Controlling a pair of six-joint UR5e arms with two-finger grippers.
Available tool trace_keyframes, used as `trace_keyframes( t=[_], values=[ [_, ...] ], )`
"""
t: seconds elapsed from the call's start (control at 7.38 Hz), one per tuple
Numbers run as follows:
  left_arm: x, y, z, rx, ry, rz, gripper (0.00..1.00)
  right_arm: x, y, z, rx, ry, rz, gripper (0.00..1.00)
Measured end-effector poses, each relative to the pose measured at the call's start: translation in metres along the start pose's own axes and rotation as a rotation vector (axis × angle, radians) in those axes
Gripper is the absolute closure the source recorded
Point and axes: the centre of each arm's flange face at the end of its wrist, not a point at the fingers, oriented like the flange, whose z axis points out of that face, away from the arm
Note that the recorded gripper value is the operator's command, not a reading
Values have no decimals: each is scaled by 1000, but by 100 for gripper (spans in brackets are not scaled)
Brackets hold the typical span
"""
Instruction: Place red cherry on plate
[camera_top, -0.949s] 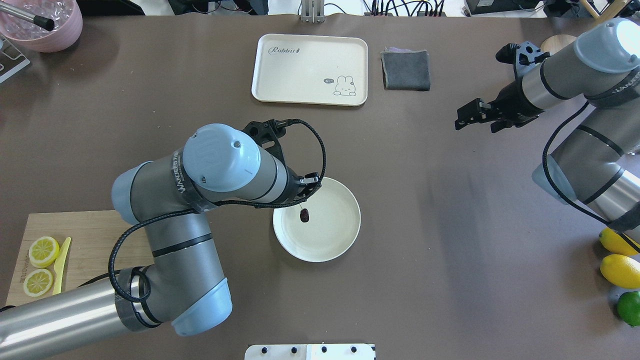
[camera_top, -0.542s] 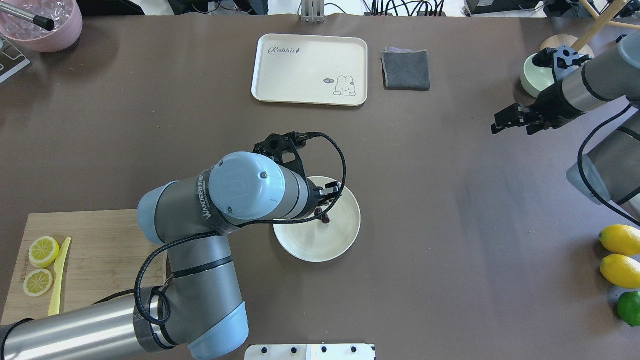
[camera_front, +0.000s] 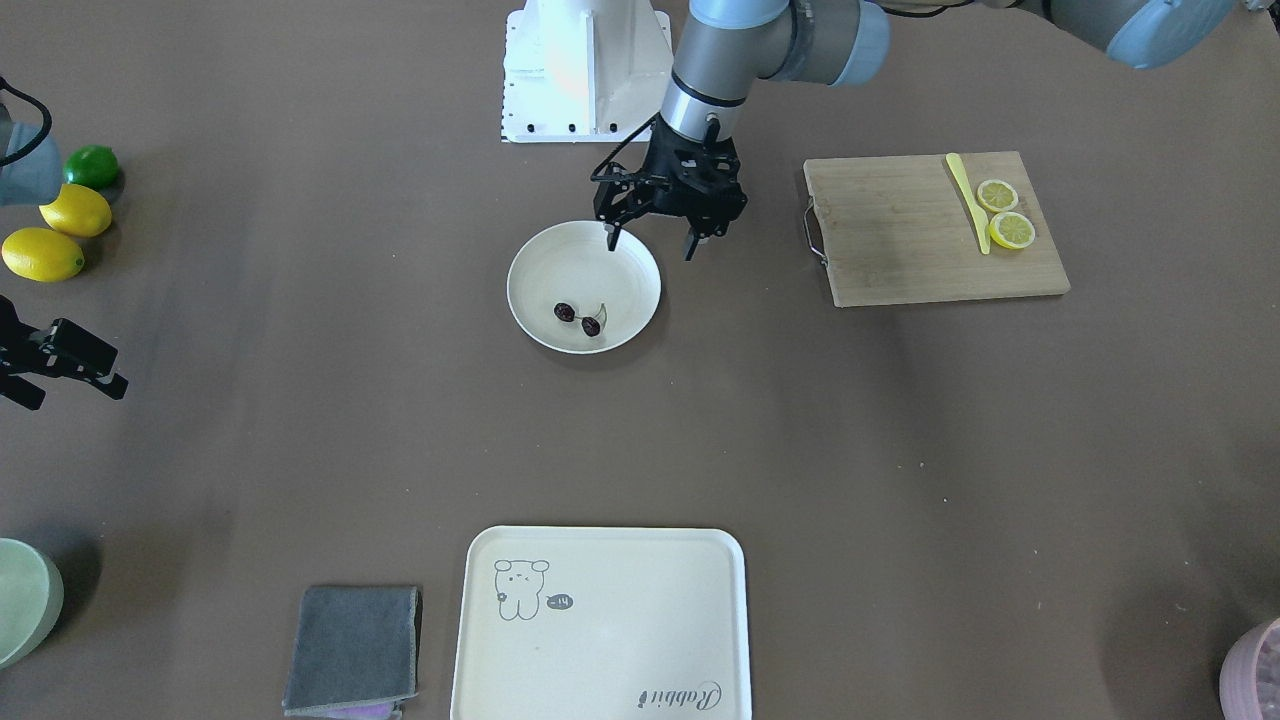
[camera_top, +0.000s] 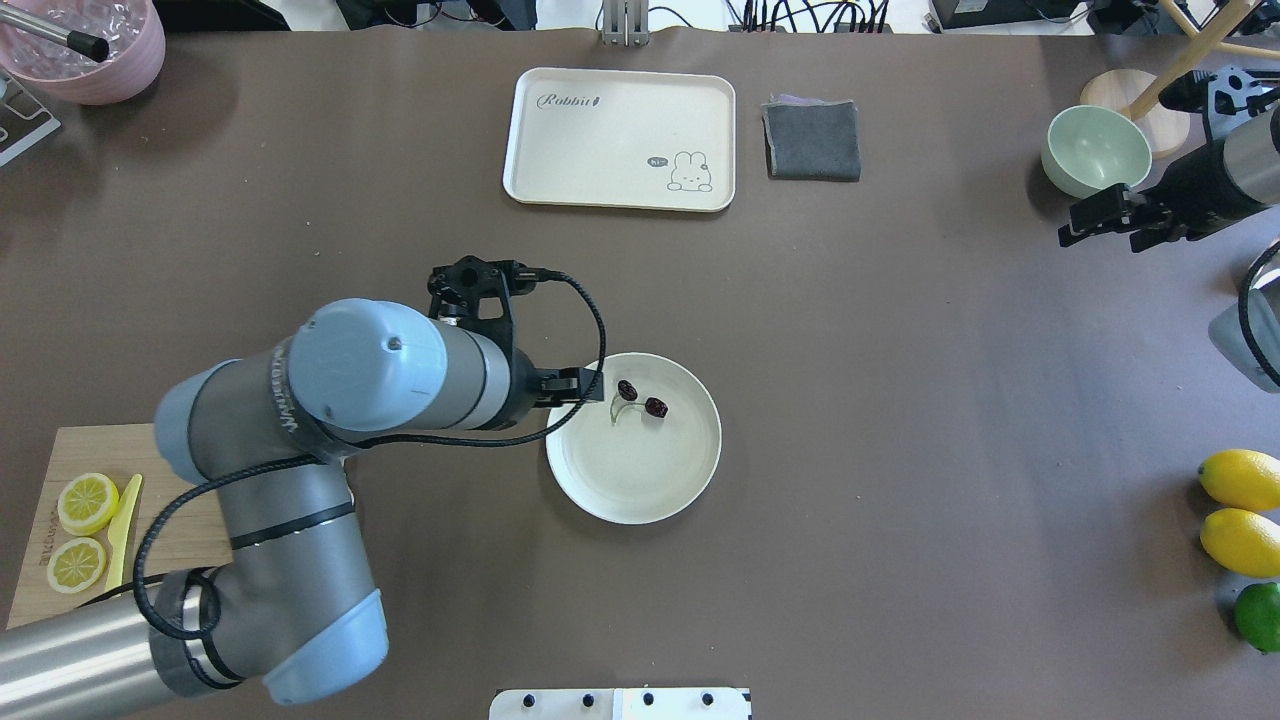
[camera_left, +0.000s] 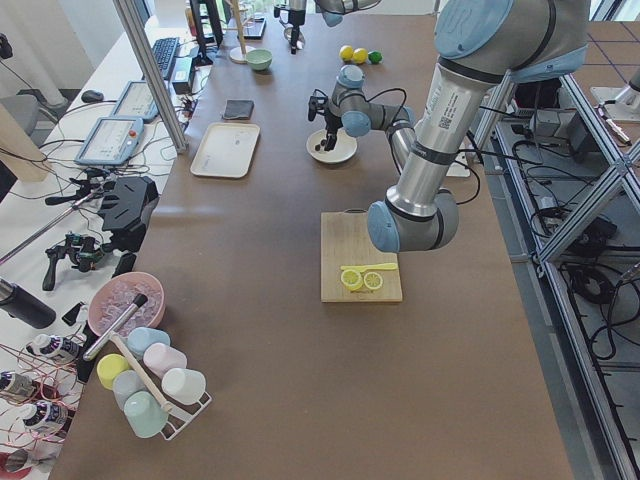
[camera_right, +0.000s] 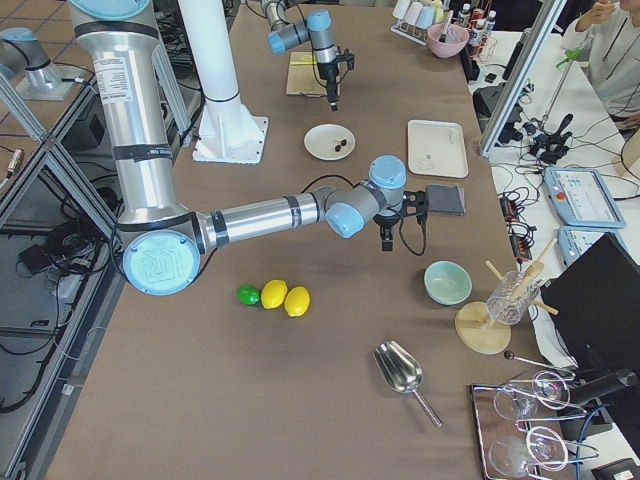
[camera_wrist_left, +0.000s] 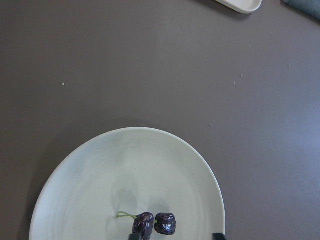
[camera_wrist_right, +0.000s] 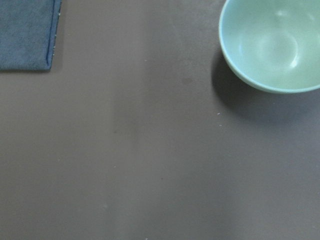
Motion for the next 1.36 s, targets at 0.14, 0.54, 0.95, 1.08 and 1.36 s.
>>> trace_keyframes(
  t=[0.14,0.54,0.95,1.08,1.36],
  values=[
    [-42,-20,-4,-10,-38,74,2,17,-2,-10,6,5,11,0],
    [-235,-94,-72,-91,-126,247,2,91,6,-41,29,46,-21,0],
    [-457,-128,-172,-130,-184,369,2,165,26,-73,34,68,-71,0],
    [-515,-130,-197,-141,-169,378,2,181,30,-82,33,68,-78,0],
    [-593,-120,-216,-182,-151,291,2,210,36,-92,11,87,-98,0]
  ],
)
